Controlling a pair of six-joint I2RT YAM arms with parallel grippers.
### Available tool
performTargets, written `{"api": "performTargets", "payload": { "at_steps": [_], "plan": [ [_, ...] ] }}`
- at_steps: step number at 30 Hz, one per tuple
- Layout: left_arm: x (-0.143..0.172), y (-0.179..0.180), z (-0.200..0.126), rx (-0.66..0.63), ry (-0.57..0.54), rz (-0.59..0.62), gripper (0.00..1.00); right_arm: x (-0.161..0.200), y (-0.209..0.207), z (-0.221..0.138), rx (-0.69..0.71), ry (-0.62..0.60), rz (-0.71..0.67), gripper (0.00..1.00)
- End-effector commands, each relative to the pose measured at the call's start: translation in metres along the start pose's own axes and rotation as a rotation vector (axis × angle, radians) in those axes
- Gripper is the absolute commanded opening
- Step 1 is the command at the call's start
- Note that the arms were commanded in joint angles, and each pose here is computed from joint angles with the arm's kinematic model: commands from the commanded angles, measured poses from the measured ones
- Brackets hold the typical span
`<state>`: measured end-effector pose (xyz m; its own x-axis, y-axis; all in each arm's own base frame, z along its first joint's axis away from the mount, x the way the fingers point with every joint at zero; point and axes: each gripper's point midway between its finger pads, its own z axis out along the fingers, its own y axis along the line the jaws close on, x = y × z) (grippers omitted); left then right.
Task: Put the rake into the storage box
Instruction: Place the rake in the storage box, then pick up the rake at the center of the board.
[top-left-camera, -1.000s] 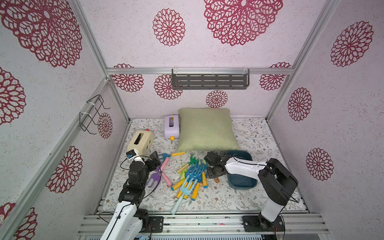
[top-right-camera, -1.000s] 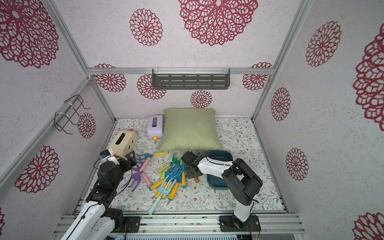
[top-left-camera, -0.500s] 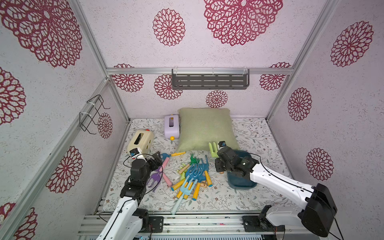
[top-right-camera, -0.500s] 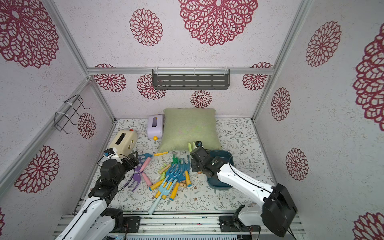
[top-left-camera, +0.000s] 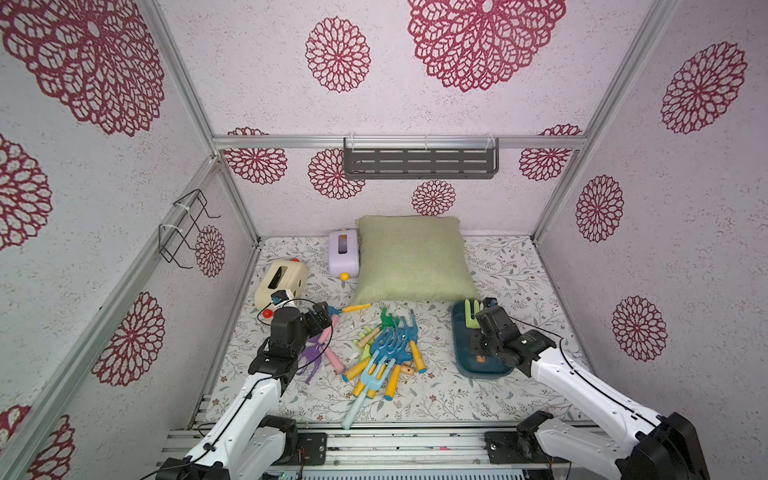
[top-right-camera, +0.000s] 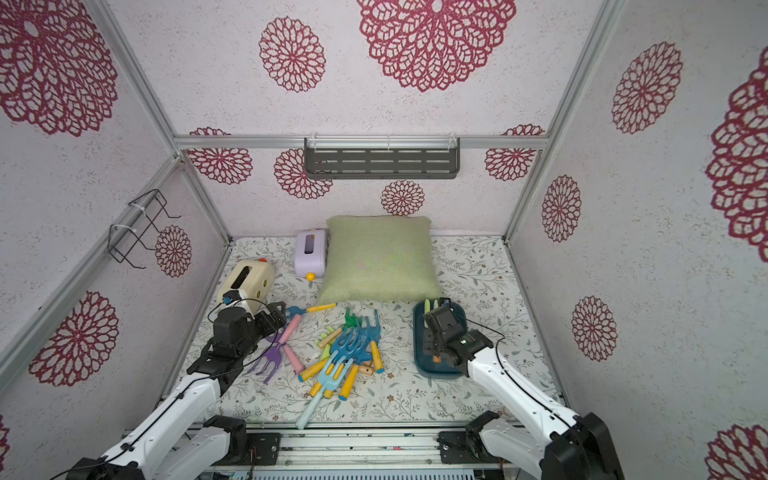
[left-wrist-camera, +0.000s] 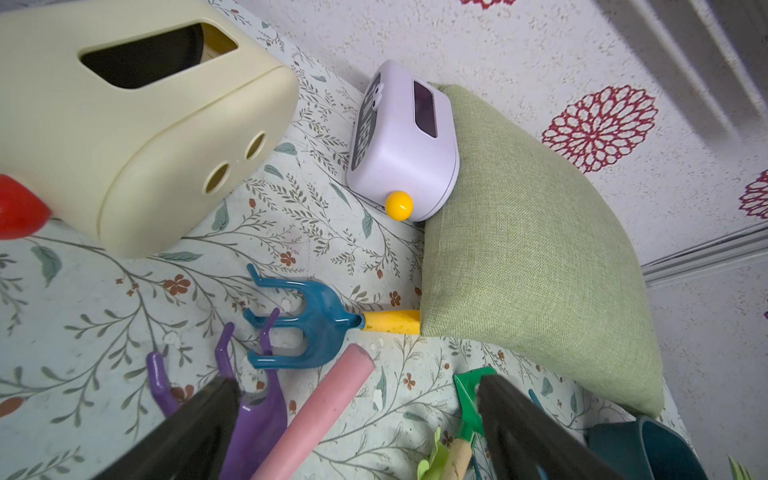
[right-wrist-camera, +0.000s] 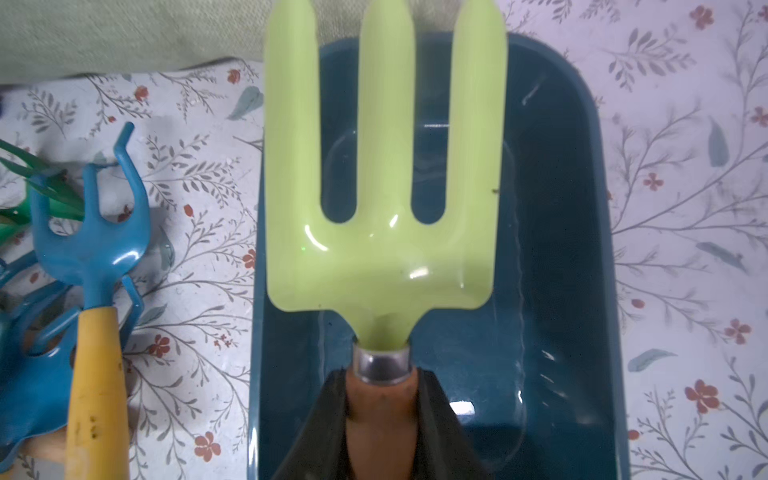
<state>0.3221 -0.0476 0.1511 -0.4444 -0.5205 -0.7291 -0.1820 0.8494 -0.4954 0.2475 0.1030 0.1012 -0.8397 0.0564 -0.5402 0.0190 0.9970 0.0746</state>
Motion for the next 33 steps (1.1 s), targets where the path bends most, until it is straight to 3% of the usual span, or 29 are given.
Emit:
{"api": "performTargets", "payload": {
  "at_steps": [1, 2, 4, 6, 10, 18, 27, 33],
  "plan": [
    [0.003, -0.008, -0.005, -0.020, 0.017, -0.007, 0.98, -0.003, 0.001, 0.006, 0.001, -0.015, 0.034, 0.16],
    [0.008, -0.010, -0.008, -0.030, 0.038, -0.008, 0.98, -0.001, 0.001, 0.008, -0.002, -0.007, 0.036, 0.20],
    [0.024, -0.010, -0.017, -0.064, 0.100, -0.021, 1.00, 0.004, 0.001, 0.013, 0.002, 0.007, 0.036, 0.41],
    [0.041, -0.016, -0.027, -0.057, 0.155, -0.026, 0.99, 0.005, -0.001, 0.013, 0.004, 0.003, 0.036, 0.53],
    [0.070, -0.025, -0.047, -0.066, 0.257, -0.009, 0.97, -0.009, 0.008, -0.001, -0.055, -0.054, 0.034, 0.68],
    [0.114, -0.056, -0.067, -0.105, 0.432, 0.174, 0.96, -0.018, 0.074, -0.034, -0.345, -0.068, -0.073, 0.69],
    [0.152, -0.070, -0.068, -0.121, 0.575, 0.310, 0.95, 0.017, 0.125, -0.028, -0.482, 0.047, -0.209, 0.67],
    [0.171, -0.059, -0.073, -0.136, 0.661, 0.334, 0.93, 0.036, 0.146, -0.015, -0.490, 0.113, -0.262, 0.64]
  ]
}}
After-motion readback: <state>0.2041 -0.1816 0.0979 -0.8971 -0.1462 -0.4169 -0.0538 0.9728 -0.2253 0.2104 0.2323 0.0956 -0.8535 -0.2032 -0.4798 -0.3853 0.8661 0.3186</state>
